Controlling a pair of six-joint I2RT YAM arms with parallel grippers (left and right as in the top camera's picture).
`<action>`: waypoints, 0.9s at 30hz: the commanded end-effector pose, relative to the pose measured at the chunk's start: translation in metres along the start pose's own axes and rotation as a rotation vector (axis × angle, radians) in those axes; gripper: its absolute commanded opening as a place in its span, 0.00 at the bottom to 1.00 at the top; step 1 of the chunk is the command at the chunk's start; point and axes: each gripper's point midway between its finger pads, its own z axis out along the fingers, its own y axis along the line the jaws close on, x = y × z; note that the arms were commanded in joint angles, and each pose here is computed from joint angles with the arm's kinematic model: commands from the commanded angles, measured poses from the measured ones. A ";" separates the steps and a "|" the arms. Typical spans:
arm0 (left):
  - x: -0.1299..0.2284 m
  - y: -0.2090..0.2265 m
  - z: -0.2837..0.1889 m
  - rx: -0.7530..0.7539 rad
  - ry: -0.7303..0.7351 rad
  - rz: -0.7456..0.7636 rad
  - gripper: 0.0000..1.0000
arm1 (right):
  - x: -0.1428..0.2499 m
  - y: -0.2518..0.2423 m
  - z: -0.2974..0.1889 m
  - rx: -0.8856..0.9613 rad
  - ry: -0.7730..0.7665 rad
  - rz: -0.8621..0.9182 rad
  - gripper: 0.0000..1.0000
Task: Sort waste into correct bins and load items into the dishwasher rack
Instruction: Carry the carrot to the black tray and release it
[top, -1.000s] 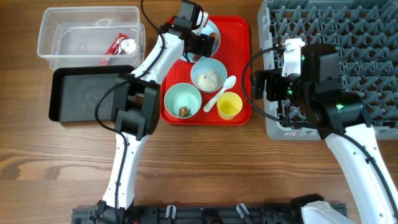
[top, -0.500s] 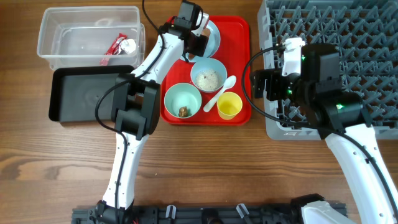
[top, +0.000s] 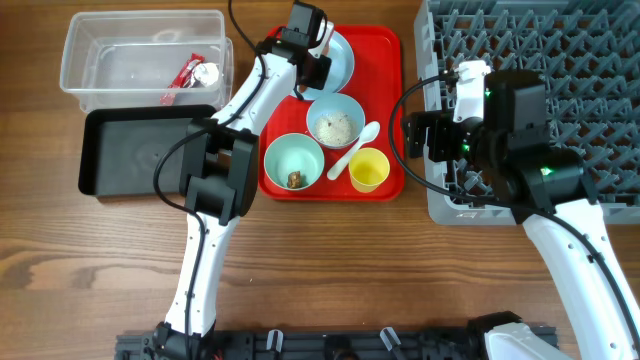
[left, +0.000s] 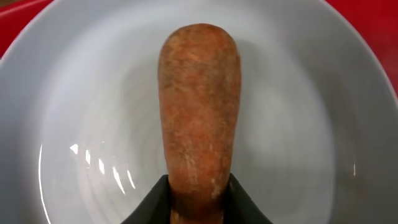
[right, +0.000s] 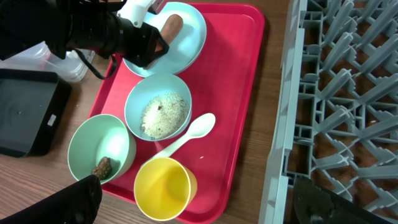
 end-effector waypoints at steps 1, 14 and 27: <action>-0.012 0.007 -0.011 -0.031 -0.032 0.000 0.19 | -0.007 -0.001 0.000 0.014 -0.015 -0.002 1.00; -0.063 0.021 -0.095 -0.066 -0.180 -0.091 0.15 | -0.005 -0.001 0.000 0.015 -0.008 -0.001 1.00; 0.007 0.113 -0.288 -0.286 -0.025 -0.405 0.14 | -0.003 -0.001 0.000 0.015 -0.002 0.000 1.00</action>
